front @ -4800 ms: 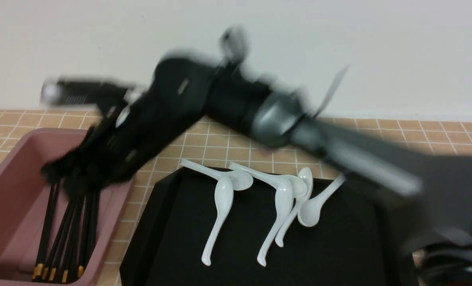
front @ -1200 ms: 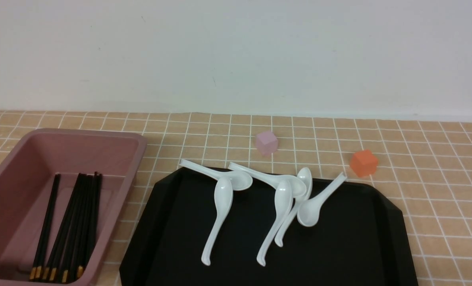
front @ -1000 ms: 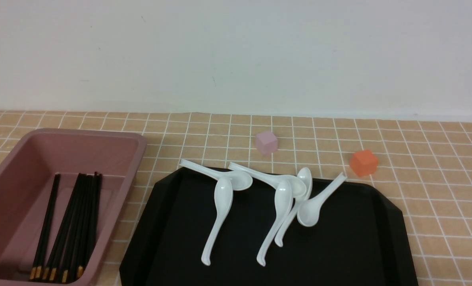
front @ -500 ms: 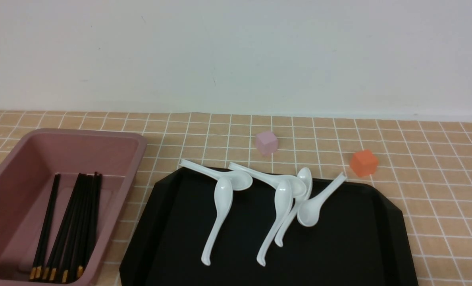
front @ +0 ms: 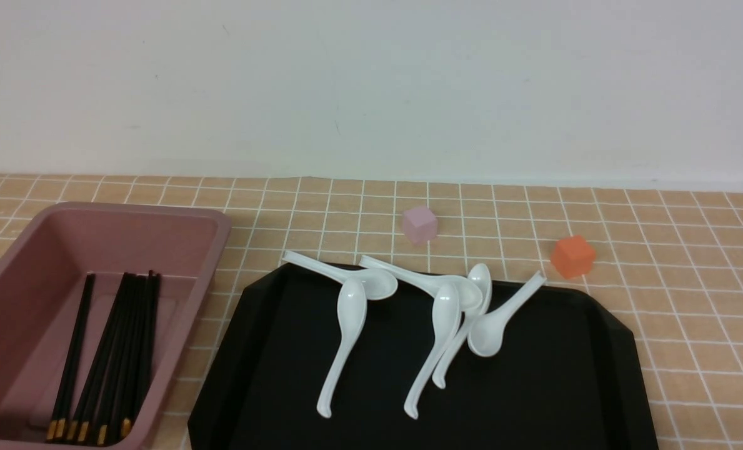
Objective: On brown tablecloth take chopsticks from black tray and put them in box.
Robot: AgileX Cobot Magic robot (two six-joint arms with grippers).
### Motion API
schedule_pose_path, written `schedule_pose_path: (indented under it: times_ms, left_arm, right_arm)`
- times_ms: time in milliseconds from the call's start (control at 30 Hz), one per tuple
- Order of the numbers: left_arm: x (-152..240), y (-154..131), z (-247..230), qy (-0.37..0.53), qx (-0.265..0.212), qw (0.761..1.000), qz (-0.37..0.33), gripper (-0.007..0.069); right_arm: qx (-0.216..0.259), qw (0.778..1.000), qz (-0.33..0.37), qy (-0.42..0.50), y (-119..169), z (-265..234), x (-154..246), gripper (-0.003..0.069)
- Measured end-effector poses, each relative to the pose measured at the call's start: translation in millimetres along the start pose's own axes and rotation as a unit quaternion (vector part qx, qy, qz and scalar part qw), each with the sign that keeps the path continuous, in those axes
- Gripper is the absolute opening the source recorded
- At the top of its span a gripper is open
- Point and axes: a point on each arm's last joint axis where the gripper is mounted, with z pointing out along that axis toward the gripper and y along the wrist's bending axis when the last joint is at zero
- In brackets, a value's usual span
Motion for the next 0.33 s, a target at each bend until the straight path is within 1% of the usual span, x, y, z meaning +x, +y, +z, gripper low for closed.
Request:
schedule_pose_path:
  times_ms: [333]
  left_arm:
    - [0.0,0.0,0.0,0.000,0.000,1.000,0.000,0.0238]
  right_arm:
    - [0.000,1.000,0.000,0.000,0.0,0.0,0.0,0.0141]
